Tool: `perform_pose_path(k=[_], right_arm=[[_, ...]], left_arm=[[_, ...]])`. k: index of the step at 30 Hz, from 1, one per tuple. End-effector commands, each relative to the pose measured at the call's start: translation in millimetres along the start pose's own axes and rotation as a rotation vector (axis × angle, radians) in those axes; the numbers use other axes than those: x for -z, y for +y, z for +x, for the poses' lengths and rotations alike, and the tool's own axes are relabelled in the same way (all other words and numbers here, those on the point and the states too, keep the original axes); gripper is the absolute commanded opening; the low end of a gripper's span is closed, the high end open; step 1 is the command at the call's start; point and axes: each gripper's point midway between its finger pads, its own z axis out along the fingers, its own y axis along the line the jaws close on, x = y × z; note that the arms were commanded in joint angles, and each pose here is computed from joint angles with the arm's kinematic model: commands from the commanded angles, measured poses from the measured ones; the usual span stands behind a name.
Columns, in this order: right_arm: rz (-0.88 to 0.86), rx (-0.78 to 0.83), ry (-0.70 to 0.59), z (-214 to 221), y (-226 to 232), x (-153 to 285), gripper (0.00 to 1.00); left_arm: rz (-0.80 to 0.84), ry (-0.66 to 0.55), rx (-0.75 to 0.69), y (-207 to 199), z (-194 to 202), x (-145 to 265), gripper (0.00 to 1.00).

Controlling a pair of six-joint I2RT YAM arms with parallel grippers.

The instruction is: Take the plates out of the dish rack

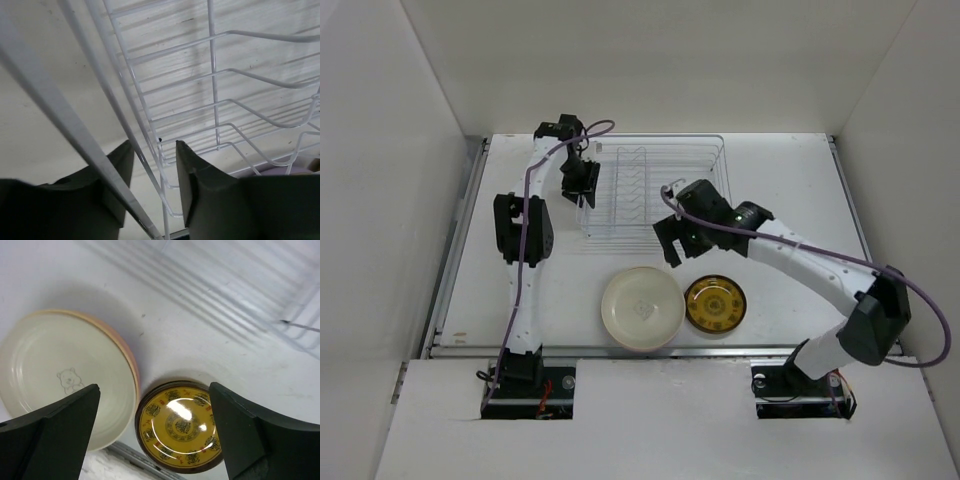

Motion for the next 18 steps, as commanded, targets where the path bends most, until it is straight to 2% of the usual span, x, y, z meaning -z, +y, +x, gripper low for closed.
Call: perform_pose_path(k=[1,3,4,5,6,8,9,10,12,14,17,18], right_arm=[[0.17,-0.154,-0.245,-55.8,-27.9,48.9,0.96],[0.422,-0.278,-0.328,-61.2,-78.6,77.0,1.0],[0.513,-0.368,-0.367,-60.3,-96.7,87.2,1.0],[0.606,-0.412,-0.399,-58.4,-115.8,99.6,1.0],[0.802,-0.461,-0.422,-46.0,-153.4,120.6,1.0],[0.972,-0.594,-0.487,-29.0,-186.5,147.4,1.0],[1.132,-0.654,-0.52,-14.2,-216.2,171.8,1.0],[1.212,-0.689,-0.52,4.6,-229.1,188.1,1.0],[1.325,-0.836,-0.598,29.8,-255.1,221.6,1.0],[1.357,-0.895,-0.65,38.5,-263.6,239.9,1.0],[1.323,-0.867,-0.667,37.2,-262.9,251.8,1.0],[1.314,-0.829,-0.635,38.6,-261.3,253.1,1.0]], left_arm=[[-0.012,-0.072,-0.03,-9.9,-7.3,38.7,0.38],[-0.013,-0.102,-0.027,-13.3,-9.4,51.7,0.44],[-0.003,-0.127,-0.018,-16.8,-13.2,57.4,0.56],[0.006,-0.153,-0.025,-19.9,-16.7,64.0,0.62],[0.006,-0.202,-0.023,-24.2,-21.5,80.1,0.67],[0.007,-0.285,-0.033,-29.0,-33.5,99.4,0.75],[-0.007,-0.32,-0.028,-29.3,-36.8,110.3,0.78],[-0.018,-0.373,-0.039,-32.1,-39.1,130.2,0.8],[-0.051,-0.449,-0.031,-29.8,-40.1,161.5,0.84],[-0.077,-0.484,-0.008,-17.8,-36.9,179.5,0.87],[-0.154,-0.548,0.076,15.7,-24.7,217.1,0.91],[-0.175,-0.533,0.117,26.1,-14.7,221.3,0.91]])
